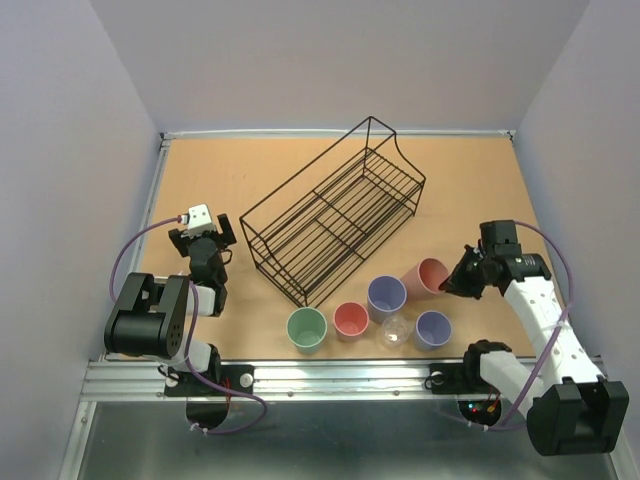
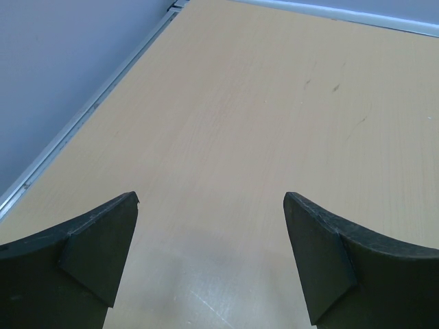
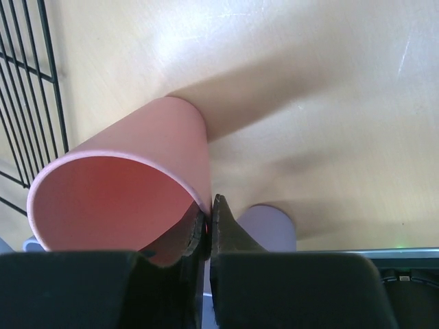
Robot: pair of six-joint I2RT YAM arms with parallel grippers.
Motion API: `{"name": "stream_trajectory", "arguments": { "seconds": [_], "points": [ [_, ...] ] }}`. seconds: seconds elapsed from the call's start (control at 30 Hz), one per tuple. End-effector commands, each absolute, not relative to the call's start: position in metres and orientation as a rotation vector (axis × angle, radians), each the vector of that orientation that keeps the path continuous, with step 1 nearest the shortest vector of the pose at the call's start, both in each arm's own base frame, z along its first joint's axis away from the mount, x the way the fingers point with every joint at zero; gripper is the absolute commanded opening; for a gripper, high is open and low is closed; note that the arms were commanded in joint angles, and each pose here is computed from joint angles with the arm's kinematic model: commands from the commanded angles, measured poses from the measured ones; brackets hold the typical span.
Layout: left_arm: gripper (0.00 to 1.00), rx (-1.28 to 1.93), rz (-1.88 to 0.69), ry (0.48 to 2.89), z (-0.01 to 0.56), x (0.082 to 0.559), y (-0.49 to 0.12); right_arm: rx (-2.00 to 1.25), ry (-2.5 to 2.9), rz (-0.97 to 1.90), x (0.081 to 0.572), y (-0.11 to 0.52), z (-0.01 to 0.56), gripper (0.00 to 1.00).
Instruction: Load the cups into the dish rack
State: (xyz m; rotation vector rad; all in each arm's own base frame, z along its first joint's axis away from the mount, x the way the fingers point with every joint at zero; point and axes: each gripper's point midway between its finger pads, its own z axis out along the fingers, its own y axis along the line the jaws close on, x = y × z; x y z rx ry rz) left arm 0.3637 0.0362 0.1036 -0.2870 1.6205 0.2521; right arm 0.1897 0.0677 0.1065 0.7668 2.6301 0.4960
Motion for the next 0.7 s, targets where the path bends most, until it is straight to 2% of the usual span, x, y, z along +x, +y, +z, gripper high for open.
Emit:
{"name": "stream_trajectory", "arguments": {
  "seconds": [0.0,0.17,0.2,0.23,0.27,0.33,0.5,0.53,0.6,0.67],
  "points": [
    [0.99,-0.325,0.19,1.345,0.176,0.372,0.037,0.716,2.553,0.467,0.208,0.061,0.132,0.0],
    [0.99,-0.308,0.197,1.333,0.197,0.379,0.034,0.683,2.51,0.298,0.219,0.038,0.181,0.0],
    [0.99,-0.309,0.212,1.421,0.183,0.382,0.034,0.685,2.504,0.272,0.219,0.034,0.187,0.0],
    [0.99,-0.34,0.215,1.386,0.208,0.389,0.037,0.682,2.473,0.233,0.221,0.028,0.205,0.01],
    [0.98,-0.336,0.241,1.46,0.198,0.391,0.038,0.692,2.462,0.201,0.222,0.023,0.211,0.0],
    [0.99,-0.344,0.253,1.441,0.229,0.4,0.04,0.691,2.427,0.188,0.224,0.02,0.227,0.0],
    [0.99,-0.377,0.277,1.453,0.279,0.382,0.047,0.636,2.336,0.252,0.23,0.025,0.277,0.0],
    [0.99,-0.34,0.22,1.411,0.307,0.376,0.039,0.625,2.317,0.262,0.231,0.026,0.285,0.0],
    [0.99,-0.246,0.147,1.471,0.313,0.369,0.021,0.577,2.282,0.358,0.23,0.038,0.307,0.0],
    [0.99,-0.287,0.056,1.429,0.346,0.355,0.016,0.546,2.26,0.443,0.227,0.049,0.321,0.01]
  ]
}}
